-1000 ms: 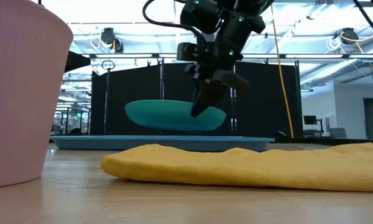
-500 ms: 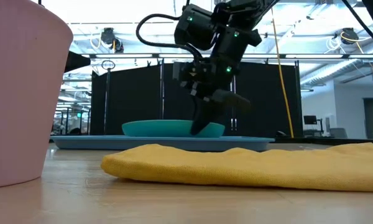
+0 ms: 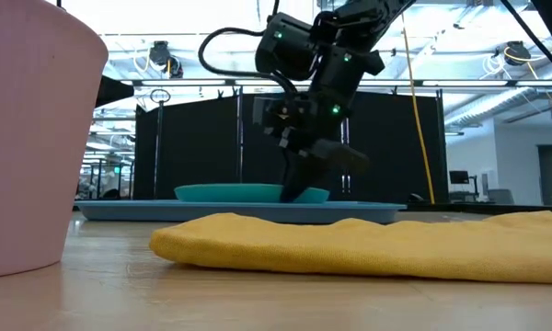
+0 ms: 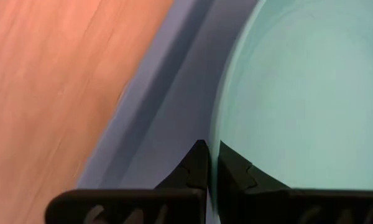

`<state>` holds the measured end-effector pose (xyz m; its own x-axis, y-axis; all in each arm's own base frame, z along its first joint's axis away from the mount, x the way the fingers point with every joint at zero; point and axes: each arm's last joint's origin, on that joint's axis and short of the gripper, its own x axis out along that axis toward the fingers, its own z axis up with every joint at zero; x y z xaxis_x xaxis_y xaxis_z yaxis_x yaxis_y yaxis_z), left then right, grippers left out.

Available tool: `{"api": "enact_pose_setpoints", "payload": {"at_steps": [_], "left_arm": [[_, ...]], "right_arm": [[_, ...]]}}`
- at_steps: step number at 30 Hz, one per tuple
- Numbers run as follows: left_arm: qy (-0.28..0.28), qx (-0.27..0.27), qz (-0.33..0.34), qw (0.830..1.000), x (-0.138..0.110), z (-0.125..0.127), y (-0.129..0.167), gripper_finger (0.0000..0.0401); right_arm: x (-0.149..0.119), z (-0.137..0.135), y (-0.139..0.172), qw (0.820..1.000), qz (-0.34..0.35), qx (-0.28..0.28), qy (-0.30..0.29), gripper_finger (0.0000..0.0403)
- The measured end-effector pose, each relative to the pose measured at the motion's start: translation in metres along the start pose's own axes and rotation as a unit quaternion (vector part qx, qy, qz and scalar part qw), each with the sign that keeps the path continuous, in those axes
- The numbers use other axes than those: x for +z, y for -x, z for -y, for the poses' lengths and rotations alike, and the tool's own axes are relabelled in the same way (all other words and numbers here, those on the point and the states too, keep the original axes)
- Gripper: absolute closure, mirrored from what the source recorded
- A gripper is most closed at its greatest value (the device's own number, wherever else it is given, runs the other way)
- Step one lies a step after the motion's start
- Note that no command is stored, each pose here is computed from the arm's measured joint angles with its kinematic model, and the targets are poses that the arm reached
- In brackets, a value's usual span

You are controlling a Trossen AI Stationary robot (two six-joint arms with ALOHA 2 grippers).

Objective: Set up tray
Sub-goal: Put the green plate on the blue serving tray

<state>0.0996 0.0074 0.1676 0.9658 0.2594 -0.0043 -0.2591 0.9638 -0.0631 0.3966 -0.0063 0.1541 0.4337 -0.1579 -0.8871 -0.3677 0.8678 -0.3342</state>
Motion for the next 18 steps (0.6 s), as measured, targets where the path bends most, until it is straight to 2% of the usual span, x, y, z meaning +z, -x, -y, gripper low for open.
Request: {"api": "enact_pose_setpoints", "payload": {"at_steps": [18], "left_arm": [[0.001, 0.0, 0.0, 1.0, 0.0, 0.0, 0.0, 0.0375]], "right_arm": [[-0.002, -0.002, -0.011, 1.0, -0.009, 0.001, -0.003, 0.0398]]}}
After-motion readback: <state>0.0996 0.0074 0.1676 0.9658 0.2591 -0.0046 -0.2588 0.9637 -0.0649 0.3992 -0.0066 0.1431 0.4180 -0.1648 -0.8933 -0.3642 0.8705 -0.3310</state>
